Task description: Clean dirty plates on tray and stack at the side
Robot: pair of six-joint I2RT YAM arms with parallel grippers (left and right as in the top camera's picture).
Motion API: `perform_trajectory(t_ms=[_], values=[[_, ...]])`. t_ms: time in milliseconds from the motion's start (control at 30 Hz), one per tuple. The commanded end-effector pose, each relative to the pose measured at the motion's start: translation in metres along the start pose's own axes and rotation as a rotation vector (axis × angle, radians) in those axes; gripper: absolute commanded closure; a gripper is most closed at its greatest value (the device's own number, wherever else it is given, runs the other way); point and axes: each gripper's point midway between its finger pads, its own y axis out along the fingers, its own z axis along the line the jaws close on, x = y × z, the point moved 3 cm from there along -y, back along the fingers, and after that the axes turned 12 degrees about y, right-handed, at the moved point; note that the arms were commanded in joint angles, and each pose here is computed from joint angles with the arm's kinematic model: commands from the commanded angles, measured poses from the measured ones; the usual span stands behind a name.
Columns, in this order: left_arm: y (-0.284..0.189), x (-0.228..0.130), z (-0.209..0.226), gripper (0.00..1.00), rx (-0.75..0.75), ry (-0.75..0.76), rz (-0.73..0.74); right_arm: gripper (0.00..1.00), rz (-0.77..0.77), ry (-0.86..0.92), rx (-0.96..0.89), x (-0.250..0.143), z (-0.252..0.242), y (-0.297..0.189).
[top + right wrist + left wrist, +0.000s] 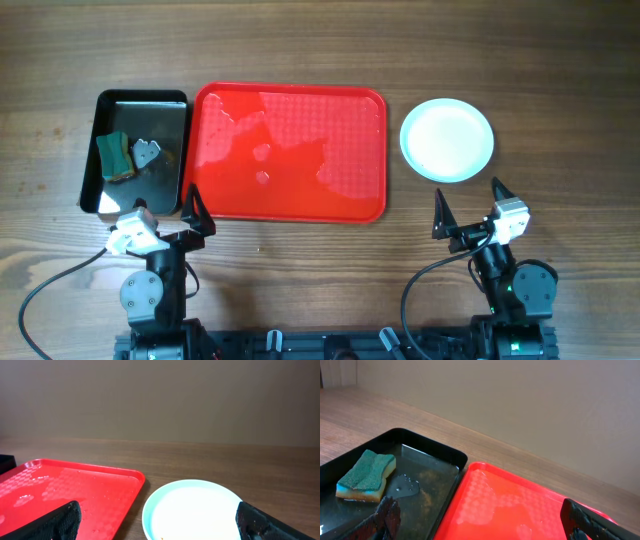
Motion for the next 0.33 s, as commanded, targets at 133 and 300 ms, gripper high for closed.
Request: perform_trajectory(t_ms=[133, 300], values=[[-0.0001, -0.0017, -0.0029, 0.00, -0.020, 0.023, 0.000, 0.00, -0.002, 0.013, 0.001, 0.0001, 0.0002, 0.0001], [-0.0001, -0.0017, -0.0030, 0.00, -0.020, 0.023, 0.000, 0.00, -0.002, 0.012, 0.001, 0.0002, 0.0002, 0.0001]])
